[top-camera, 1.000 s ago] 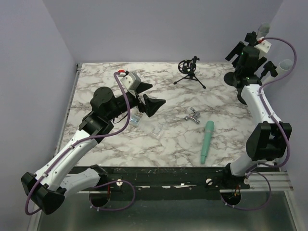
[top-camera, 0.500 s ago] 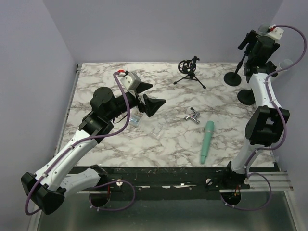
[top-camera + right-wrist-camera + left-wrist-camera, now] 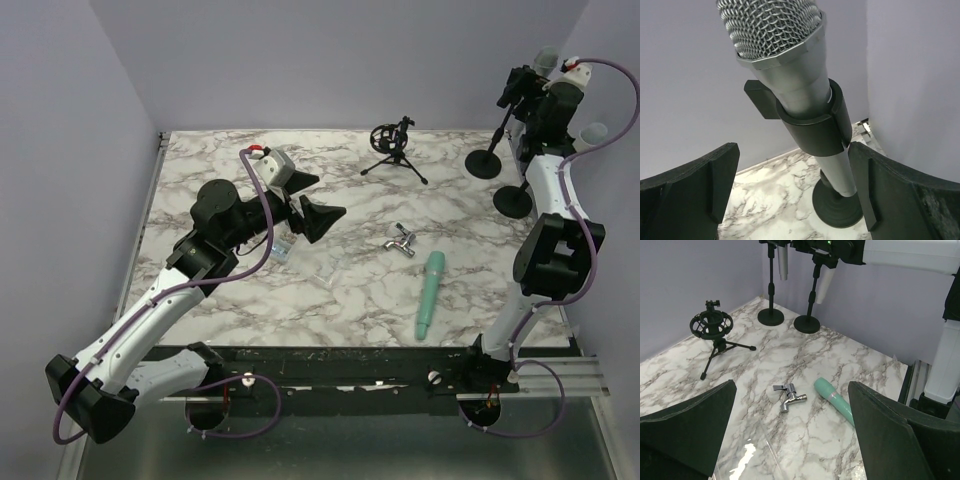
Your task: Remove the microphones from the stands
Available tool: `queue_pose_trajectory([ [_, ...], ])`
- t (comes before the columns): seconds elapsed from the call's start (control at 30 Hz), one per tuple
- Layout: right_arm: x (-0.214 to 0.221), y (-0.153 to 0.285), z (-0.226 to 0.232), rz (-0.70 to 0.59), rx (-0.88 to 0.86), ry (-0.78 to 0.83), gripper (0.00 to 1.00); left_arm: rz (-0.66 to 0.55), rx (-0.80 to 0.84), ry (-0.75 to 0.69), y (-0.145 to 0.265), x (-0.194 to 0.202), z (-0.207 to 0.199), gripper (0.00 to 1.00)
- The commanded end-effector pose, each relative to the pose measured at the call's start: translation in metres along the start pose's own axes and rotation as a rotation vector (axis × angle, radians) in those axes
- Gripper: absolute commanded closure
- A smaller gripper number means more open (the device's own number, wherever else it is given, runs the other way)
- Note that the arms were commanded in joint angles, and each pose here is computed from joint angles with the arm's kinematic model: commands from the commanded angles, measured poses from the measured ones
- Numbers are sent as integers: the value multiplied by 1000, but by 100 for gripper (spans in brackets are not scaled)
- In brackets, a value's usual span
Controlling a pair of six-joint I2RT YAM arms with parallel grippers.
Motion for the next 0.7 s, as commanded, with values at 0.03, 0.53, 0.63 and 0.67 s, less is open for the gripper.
queue_pose_trajectory([
  [0.03, -3, 5, 4, -9, 15, -97, 3, -26, 44, -7, -2, -10, -9, 2],
  [0.53, 52, 24, -33, -38, 154, -100, 0, -33, 52, -5, 0, -12, -11, 2],
  [0.63, 61, 22, -37, -57, 150, -80, 0, -30, 51, -5, -1, -10, -10, 2],
  [0.67, 63, 20, -40, -58, 158, -75, 0, -29, 49, -6, -1, -10, -10, 2],
])
Point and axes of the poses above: each gripper's point midway between its finger pads, its own y axis back along the fingers, its own z axis along the line the jaws close on, x = y × z, the point moved 1 cm from there along y, back along the fingers, and after that the axes turned 6 degrees about -y, right-handed, at the moved point
